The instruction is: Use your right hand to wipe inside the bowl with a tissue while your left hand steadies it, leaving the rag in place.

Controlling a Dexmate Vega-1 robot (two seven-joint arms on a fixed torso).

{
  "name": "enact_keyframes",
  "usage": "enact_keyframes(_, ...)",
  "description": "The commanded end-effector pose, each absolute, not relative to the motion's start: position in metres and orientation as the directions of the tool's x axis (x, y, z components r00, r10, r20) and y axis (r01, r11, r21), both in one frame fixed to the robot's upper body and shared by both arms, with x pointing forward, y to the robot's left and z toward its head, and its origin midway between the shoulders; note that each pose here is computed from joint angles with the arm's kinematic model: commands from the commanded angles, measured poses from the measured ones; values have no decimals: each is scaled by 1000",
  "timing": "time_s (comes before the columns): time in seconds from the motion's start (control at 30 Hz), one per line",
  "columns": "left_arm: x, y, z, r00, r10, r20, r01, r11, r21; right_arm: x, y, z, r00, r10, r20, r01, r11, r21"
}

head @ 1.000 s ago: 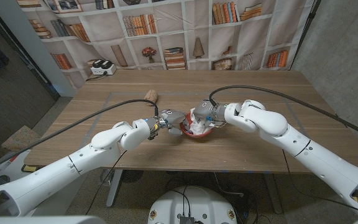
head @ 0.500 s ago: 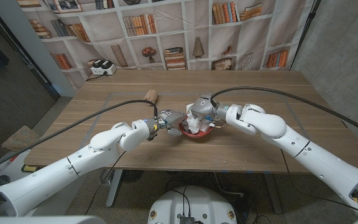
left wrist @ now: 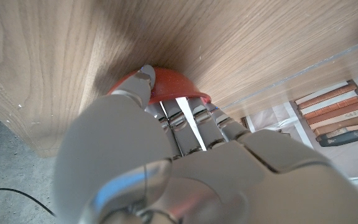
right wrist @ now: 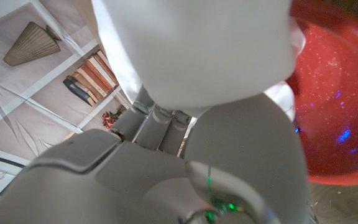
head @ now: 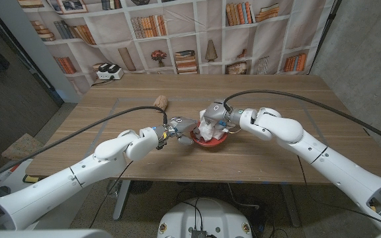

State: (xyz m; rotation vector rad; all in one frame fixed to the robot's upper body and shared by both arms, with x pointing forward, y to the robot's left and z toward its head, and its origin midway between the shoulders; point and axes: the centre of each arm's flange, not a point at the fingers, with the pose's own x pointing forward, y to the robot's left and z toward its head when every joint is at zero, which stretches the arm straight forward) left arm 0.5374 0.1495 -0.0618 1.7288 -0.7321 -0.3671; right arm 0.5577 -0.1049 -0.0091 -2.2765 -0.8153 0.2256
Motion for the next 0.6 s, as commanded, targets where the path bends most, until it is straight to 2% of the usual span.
enact_keyframes(0.03, 539, 153, -63, 753, -644, 131, -289, -146, 946, 552, -110, -7, 827, 561, -37, 373, -597, -710)
enact_keyframes(0.23, 539, 154, -63, 746, -652, 134, -296, -145, 944, 541, -111, -3, 840, 542, -41, 353, -601, -717)
enact_keyframes(0.4, 539, 156, -64, 740, -658, 138, -300, -140, 944, 542, -113, 0, 853, 510, -112, 248, -584, -773)
enact_keyframes(0.6, 541, 155, -61, 733, -667, 131, -303, -148, 941, 541, -112, -1, 855, 511, -91, 271, -588, -762)
